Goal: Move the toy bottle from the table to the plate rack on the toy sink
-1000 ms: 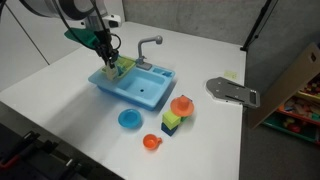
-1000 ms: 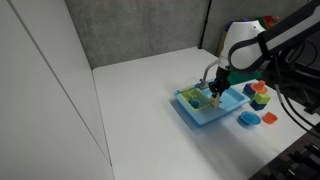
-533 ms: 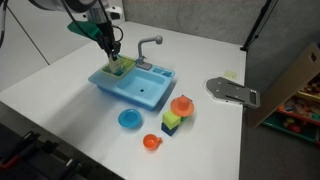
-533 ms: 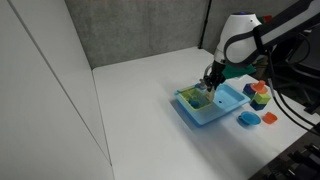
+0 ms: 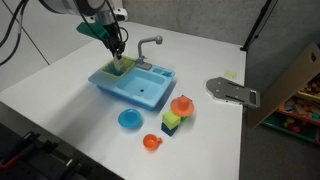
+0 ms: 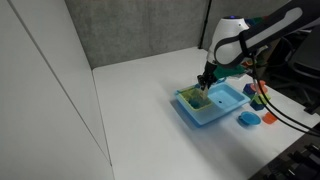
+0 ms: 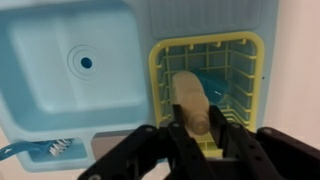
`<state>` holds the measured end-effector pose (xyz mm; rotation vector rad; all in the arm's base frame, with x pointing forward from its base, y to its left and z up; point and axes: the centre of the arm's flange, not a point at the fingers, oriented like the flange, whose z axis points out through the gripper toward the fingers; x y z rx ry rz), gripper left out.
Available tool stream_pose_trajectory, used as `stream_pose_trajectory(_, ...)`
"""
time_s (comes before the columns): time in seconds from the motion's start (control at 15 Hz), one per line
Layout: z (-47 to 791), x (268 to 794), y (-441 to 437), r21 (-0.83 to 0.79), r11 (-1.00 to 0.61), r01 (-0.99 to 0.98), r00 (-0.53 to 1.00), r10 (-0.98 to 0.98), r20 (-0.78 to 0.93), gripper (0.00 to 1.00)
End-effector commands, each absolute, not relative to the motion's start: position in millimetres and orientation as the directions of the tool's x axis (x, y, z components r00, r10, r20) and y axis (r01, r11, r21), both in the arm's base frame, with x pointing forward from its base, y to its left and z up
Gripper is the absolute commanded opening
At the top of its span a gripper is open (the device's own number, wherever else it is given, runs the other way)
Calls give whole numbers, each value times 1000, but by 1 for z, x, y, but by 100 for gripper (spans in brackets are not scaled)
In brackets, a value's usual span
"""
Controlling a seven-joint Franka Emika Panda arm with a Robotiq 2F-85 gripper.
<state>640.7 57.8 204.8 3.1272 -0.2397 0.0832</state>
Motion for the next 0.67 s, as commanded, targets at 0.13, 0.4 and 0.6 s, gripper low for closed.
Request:
stream_pose_trajectory(0.13, 186, 653, 58, 0, -988, -154, 988, -154, 29, 10)
stream_pose_trajectory(0.4, 175, 650, 53, 5, -987, -158, 987, -157, 12, 10)
stream_pose_trajectory(0.6, 174, 648, 48, 2, -987, -163, 987, -163, 6, 57)
